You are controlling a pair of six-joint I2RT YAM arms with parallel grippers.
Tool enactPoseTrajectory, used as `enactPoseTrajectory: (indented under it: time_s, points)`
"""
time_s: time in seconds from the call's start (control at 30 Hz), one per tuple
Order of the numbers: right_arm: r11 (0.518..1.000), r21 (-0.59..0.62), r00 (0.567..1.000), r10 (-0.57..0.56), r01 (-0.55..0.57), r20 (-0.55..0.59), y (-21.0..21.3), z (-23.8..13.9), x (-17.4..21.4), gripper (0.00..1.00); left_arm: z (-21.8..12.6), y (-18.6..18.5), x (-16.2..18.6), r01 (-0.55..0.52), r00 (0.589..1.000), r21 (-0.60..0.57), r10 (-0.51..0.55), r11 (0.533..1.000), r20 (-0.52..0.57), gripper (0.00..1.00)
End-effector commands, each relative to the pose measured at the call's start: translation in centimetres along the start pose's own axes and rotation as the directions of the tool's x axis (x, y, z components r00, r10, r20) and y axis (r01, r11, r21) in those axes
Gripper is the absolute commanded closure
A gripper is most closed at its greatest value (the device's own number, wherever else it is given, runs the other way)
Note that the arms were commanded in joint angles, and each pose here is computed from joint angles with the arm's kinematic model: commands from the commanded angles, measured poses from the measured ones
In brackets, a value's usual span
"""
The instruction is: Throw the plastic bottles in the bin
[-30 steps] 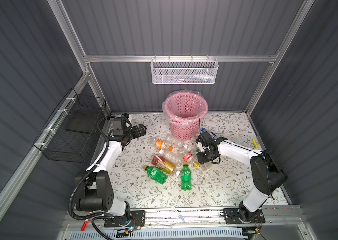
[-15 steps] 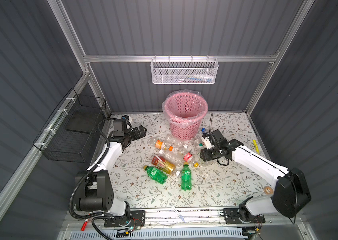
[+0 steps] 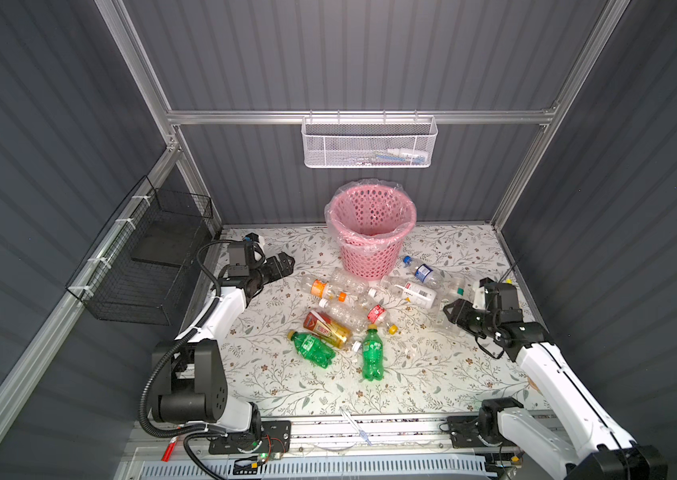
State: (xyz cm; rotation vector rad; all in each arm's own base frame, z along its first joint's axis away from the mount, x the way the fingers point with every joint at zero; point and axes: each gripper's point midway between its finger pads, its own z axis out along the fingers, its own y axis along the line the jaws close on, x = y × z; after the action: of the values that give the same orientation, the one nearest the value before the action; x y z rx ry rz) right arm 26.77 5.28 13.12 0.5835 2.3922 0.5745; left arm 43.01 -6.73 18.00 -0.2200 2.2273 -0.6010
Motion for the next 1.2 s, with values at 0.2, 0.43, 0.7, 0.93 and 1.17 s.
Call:
enactPoseTrajectory:
  time_s: [0.2,0.43,0.7,0.93,1.17]
  points:
    - [0.965,0.001,0.965,0.263,-0.263,-0.017,-4.5,1.4,2.9,0.51,0.4,0.1,0.6,0.049,0.999,0.022,-0.049,0.999,-0.005,0.03]
    - [0.975,-0.098,0.98,0.201,-0.2,-0.002,0.4,-0.5,-2.4,0.52,-0.6,0.6,3.0,0.129,0.991,0.01,-0.128,0.992,-0.032,0.04]
    - [0.753,-0.642,0.982,-0.03,0.144,0.185,31.3,-15.2,-21.0,0.15,-4.3,0.1,6.2,0.182,0.982,-0.027,-0.183,0.983,-0.055,0.02]
    - [0.794,-0.601,0.981,0.029,0.093,0.19,30.5,-12.2,-24.2,0.01,-7.4,-0.7,10.8,0.233,0.964,-0.075,-0.24,0.97,-0.11,0.0]
    - [0.818,-0.574,0.968,0.115,0.034,0.221,25.5,-10.1,-24.2,0.01,-9.0,-1.0,13.8,0.277,0.939,-0.103,-0.292,0.955,-0.18,0.0]
